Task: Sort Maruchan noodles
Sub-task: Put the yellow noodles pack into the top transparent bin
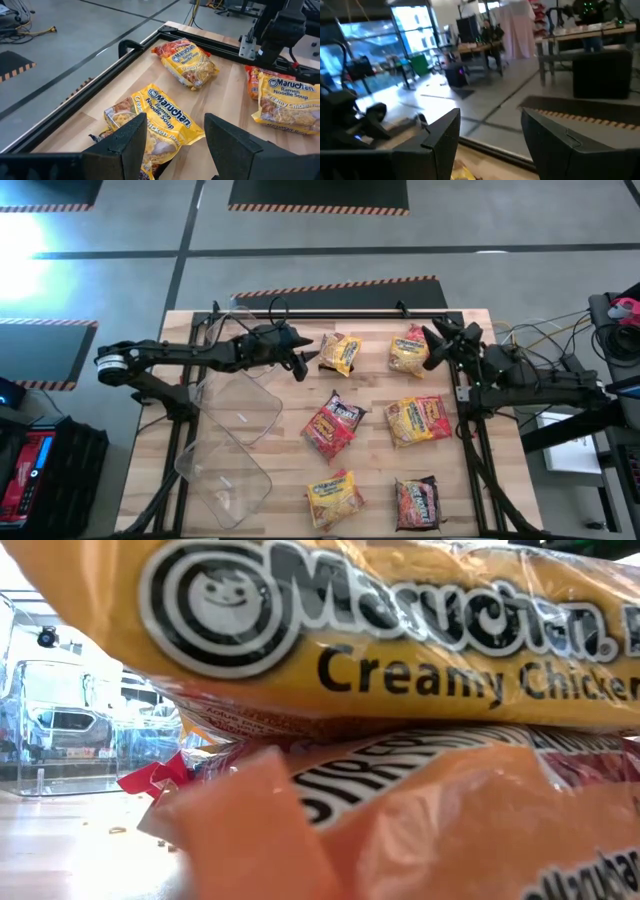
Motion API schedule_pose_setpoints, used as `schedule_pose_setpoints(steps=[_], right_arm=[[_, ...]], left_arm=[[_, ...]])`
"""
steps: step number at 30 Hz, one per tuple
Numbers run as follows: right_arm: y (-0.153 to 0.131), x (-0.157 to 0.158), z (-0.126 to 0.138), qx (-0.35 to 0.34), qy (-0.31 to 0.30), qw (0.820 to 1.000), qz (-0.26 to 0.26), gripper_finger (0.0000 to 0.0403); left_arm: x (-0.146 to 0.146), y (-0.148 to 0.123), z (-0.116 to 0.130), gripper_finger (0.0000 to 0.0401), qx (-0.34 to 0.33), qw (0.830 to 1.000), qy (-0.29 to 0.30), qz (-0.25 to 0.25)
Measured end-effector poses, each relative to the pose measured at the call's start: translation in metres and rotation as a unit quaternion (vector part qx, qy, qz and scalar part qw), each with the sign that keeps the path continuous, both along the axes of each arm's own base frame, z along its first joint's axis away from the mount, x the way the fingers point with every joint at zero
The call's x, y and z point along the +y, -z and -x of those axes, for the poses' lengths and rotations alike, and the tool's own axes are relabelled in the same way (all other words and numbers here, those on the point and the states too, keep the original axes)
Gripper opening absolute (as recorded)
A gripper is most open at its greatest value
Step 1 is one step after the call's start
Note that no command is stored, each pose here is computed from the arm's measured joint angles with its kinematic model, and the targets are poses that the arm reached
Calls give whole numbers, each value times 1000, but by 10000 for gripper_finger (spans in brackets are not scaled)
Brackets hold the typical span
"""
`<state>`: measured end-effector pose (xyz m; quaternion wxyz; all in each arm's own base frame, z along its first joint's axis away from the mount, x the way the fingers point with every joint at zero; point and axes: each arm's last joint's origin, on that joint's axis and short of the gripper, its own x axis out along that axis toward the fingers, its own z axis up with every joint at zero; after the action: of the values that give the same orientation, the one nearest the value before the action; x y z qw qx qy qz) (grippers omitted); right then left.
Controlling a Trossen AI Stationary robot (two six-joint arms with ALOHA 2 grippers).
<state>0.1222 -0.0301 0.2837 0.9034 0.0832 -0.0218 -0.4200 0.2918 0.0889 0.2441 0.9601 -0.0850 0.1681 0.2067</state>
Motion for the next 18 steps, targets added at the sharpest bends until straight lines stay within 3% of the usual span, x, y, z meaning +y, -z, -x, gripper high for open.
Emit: schedule_pose_setpoints(steps=[6,18], right_arm=[[12,-2,-16,38,17,999,-14,201],[21,-1,-31,73,-40,996,-21,201]], left_arm=[[0,0,0,181,-2,1000,-3,6],[-2,0,-1,181,-14,999,22,43]])
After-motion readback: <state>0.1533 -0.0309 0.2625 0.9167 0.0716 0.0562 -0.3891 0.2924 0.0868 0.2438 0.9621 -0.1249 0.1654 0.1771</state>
